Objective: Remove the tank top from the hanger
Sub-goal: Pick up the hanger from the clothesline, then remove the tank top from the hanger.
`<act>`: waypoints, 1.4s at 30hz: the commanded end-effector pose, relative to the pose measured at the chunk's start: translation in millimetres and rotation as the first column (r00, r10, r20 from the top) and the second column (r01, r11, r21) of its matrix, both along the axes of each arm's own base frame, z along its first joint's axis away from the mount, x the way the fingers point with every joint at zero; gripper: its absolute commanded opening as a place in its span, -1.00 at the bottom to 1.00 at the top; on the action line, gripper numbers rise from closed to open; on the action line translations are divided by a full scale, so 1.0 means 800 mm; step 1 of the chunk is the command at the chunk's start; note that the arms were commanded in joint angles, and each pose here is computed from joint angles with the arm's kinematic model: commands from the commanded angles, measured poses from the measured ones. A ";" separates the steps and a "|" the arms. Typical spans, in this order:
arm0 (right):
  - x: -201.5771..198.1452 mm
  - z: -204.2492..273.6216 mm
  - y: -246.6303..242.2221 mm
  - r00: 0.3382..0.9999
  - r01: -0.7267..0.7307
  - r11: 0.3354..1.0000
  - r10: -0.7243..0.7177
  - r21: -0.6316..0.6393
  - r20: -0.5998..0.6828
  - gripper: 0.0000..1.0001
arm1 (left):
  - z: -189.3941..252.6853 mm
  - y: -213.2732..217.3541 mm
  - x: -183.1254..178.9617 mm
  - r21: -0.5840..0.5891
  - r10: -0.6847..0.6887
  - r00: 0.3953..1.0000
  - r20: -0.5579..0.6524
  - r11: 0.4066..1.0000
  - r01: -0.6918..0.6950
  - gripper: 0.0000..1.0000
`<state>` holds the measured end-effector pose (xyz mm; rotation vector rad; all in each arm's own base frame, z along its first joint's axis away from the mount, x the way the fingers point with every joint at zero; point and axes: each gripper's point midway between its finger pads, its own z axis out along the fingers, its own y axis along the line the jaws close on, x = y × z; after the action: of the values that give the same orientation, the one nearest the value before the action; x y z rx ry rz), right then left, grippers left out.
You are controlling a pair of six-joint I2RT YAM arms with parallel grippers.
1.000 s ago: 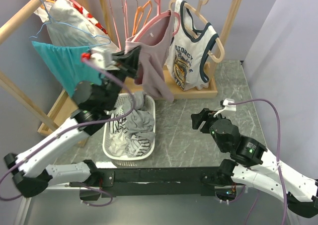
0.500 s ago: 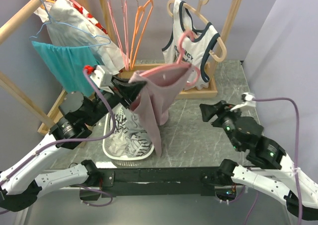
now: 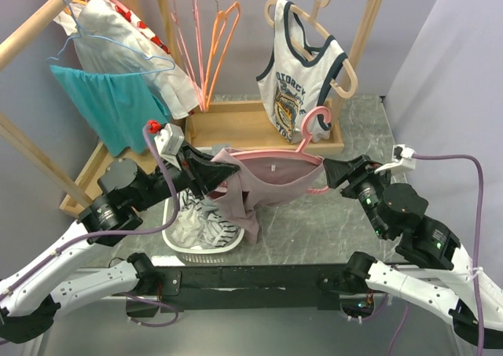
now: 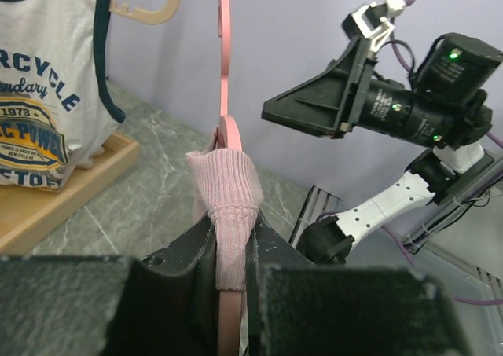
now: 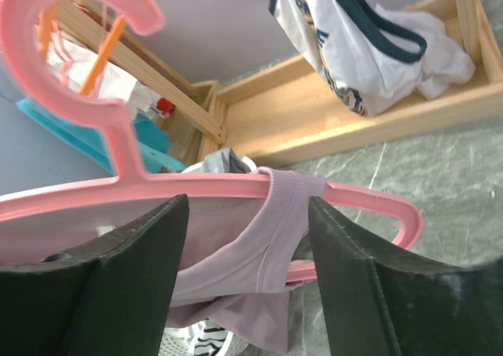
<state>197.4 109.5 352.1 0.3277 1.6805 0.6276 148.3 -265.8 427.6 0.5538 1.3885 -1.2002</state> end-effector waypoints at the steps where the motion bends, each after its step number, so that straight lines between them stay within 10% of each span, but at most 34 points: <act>1: 0.007 -0.008 -0.001 0.997 0.062 0.997 -0.059 0.053 -0.056 0.31 | 0.054 0.014 -0.024 -0.138 -0.037 0.996 0.085 0.989 0.048 -0.98; 17: 0.029 -0.032 0.030 0.991 0.051 0.993 -0.038 0.108 -0.125 0.22 | 0.070 0.023 -0.028 -0.164 -0.023 0.995 0.101 0.986 0.040 -0.98; 30: 0.046 -0.051 0.025 0.988 0.057 0.996 -0.046 0.067 -0.149 -0.96 | 0.069 0.023 -0.022 -0.147 -0.004 0.995 0.096 0.989 0.018 -0.98; 42: 0.062 -0.095 -0.074 0.916 0.304 0.944 -0.327 -0.129 -0.231 -1.00 | 0.077 0.038 -0.027 -0.133 0.025 0.992 0.122 0.991 -0.009 -0.98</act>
<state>241.1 77.5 299.4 0.5922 1.7785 0.4523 141.9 -254.7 439.2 0.5389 1.3601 -1.1966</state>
